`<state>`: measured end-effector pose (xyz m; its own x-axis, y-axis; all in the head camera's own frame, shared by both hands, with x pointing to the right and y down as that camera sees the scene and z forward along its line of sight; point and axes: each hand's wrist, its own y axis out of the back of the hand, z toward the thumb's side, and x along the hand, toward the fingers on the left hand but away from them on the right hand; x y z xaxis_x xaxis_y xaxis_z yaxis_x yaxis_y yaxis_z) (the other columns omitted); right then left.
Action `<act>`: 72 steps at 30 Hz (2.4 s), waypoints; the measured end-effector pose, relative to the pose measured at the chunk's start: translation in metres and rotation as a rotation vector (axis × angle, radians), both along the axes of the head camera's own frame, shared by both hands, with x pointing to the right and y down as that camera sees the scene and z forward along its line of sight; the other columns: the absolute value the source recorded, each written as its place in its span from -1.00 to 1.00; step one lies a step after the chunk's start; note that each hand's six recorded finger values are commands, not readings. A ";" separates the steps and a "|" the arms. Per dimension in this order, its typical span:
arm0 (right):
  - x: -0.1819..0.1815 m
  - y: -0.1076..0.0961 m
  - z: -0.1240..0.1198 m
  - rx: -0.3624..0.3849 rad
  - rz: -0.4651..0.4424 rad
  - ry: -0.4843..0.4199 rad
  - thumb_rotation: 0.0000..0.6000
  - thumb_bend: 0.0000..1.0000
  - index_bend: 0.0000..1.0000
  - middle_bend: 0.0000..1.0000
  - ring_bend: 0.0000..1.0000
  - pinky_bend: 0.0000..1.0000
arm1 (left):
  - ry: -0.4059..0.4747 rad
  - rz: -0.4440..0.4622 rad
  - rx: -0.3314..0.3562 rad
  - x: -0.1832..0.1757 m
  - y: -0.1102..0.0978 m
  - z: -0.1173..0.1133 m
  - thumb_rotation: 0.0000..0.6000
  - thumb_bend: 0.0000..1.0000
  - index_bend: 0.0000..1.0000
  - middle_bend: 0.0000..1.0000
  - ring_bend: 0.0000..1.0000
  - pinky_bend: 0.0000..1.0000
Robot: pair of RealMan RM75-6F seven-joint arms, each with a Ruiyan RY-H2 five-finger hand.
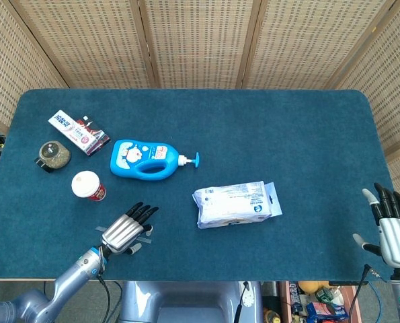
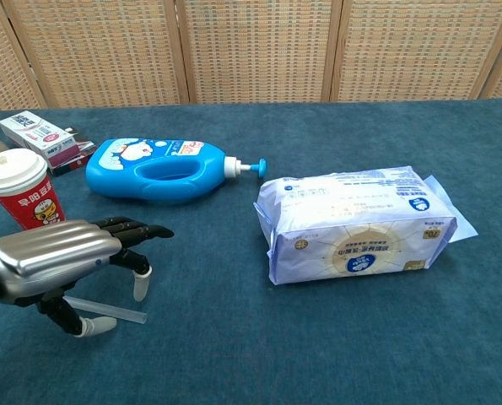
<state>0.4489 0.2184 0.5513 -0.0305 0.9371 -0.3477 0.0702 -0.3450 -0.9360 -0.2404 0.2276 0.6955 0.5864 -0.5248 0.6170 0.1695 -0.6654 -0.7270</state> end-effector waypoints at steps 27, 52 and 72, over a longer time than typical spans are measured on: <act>0.002 0.000 0.003 -0.017 0.007 -0.011 1.00 -1.00 -1.00 -1.00 -1.00 -1.00 | -0.002 -0.001 -0.035 0.009 0.002 0.011 1.00 -0.27 -0.10 -1.00 -1.00 -1.00; 0.003 -0.001 0.004 -0.025 0.010 -0.020 1.00 -1.00 -1.00 -1.00 -1.00 -1.00 | -0.008 -0.014 -0.034 0.006 0.003 0.013 1.00 -0.25 0.10 -1.00 -1.00 -1.00; 0.000 0.001 0.005 -0.027 0.000 -0.014 1.00 -1.00 -1.00 -1.00 -1.00 -1.00 | 0.537 -0.371 -0.114 -0.004 -0.073 -0.086 1.00 -0.22 0.11 -1.00 -1.00 -1.00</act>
<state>0.4488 0.2189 0.5564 -0.0260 0.9273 -0.3735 0.0830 -0.3703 -0.9252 -0.2447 0.1542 0.6093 0.6212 -0.6997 0.3530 -0.4518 -0.6878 -0.5682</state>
